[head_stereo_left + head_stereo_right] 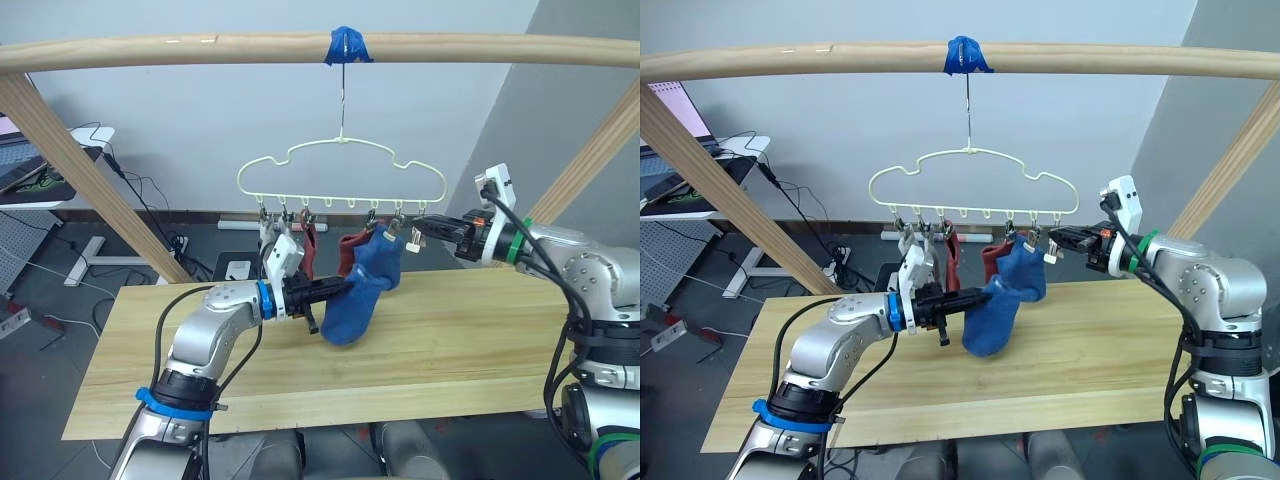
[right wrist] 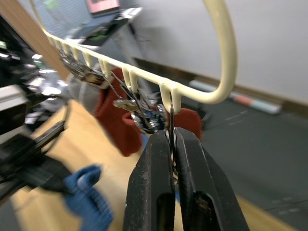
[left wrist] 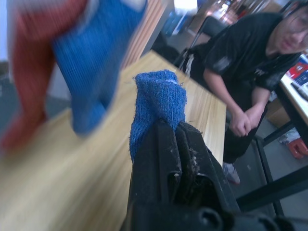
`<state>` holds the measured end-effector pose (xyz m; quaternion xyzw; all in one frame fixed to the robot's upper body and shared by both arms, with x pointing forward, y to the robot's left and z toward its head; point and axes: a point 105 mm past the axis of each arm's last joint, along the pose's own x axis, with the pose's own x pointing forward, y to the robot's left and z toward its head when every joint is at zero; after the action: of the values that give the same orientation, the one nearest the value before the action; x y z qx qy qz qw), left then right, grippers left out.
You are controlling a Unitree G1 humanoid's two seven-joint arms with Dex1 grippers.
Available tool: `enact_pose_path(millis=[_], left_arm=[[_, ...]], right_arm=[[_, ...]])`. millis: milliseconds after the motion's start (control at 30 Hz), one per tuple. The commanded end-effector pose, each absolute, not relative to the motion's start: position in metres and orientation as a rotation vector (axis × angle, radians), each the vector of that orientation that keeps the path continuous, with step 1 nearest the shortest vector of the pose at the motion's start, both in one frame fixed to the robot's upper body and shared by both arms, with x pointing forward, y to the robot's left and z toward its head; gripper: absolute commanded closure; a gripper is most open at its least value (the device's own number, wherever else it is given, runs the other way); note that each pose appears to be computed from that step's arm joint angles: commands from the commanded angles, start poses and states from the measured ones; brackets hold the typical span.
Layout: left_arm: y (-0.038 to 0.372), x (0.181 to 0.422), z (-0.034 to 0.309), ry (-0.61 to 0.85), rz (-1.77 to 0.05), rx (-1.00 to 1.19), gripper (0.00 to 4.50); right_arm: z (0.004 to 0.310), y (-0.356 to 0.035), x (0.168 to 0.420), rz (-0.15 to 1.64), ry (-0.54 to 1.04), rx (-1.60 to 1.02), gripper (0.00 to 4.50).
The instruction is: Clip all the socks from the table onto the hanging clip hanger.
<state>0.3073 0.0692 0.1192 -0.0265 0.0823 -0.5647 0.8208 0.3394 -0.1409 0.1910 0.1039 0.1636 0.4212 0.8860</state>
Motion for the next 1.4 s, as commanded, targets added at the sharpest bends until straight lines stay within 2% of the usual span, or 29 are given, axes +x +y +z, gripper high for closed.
enact_pose_path(millis=[33, 400, 1400], left_arm=[[0.061, 0.306, 0.143, 0.095, -1.228, -0.061, 4.49], [0.051, 0.300, 0.148, 0.088, -1.267, -0.118, 4.49], [0.043, 0.299, 0.150, 0.102, -1.310, -0.122, 4.49]], right_arm=[[0.201, -0.140, 0.336, 0.904, 0.349, 0.316, 4.50], [0.212, -0.124, 0.324, 0.968, 0.370, 0.459, 4.50], [0.225, -0.112, 0.319, 1.038, 0.359, 0.526, 4.50]])
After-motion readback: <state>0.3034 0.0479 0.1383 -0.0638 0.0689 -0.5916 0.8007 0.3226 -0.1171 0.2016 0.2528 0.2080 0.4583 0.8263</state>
